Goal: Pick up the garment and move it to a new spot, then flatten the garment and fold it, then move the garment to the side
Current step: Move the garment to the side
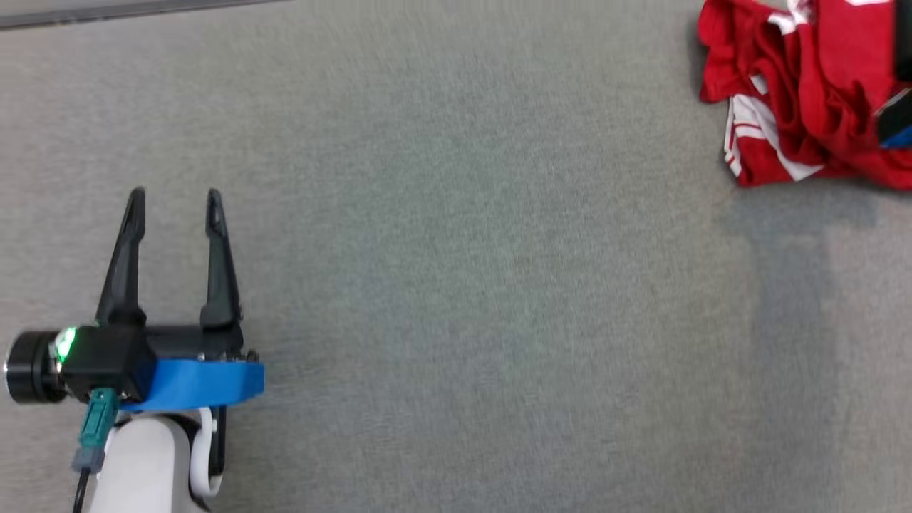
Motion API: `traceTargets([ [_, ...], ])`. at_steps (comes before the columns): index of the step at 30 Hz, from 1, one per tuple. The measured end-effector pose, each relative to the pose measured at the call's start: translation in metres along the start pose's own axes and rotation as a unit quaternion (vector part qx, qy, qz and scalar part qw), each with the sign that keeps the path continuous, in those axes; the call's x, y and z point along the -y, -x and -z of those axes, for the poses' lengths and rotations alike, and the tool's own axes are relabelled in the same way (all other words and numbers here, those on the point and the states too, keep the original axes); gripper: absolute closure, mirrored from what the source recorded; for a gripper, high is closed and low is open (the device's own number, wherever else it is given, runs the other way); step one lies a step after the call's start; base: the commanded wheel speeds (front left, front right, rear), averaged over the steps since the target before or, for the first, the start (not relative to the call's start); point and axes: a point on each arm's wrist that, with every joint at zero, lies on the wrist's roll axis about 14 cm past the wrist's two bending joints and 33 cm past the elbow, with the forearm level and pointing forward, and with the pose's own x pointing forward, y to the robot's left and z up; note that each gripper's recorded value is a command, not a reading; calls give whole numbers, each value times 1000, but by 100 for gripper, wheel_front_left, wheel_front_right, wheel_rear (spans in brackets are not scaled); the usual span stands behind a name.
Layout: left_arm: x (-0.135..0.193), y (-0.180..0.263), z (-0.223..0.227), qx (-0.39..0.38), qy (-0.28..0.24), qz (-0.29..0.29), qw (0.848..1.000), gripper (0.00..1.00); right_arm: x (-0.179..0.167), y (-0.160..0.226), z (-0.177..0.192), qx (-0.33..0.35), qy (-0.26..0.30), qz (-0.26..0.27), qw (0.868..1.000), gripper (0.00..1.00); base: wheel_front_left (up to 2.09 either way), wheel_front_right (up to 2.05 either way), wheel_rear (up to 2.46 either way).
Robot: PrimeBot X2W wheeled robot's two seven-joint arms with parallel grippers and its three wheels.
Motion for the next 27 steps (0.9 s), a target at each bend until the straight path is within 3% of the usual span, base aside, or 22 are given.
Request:
traceTargets([
  [3,-12,19,-10,0,-3,-24,1000,0,-29,16,-15,35,-47,-23,998,0,0,0,0],
  [9,-24,59,-33,7,-1,-58,998,0,-75,64,-19,53,-76,-69,993,0,0,0,0],
  [27,-39,123,-45,8,16,-112,994,0,-137,153,-4,55,-153,-115,980,0,0,0,0],
])
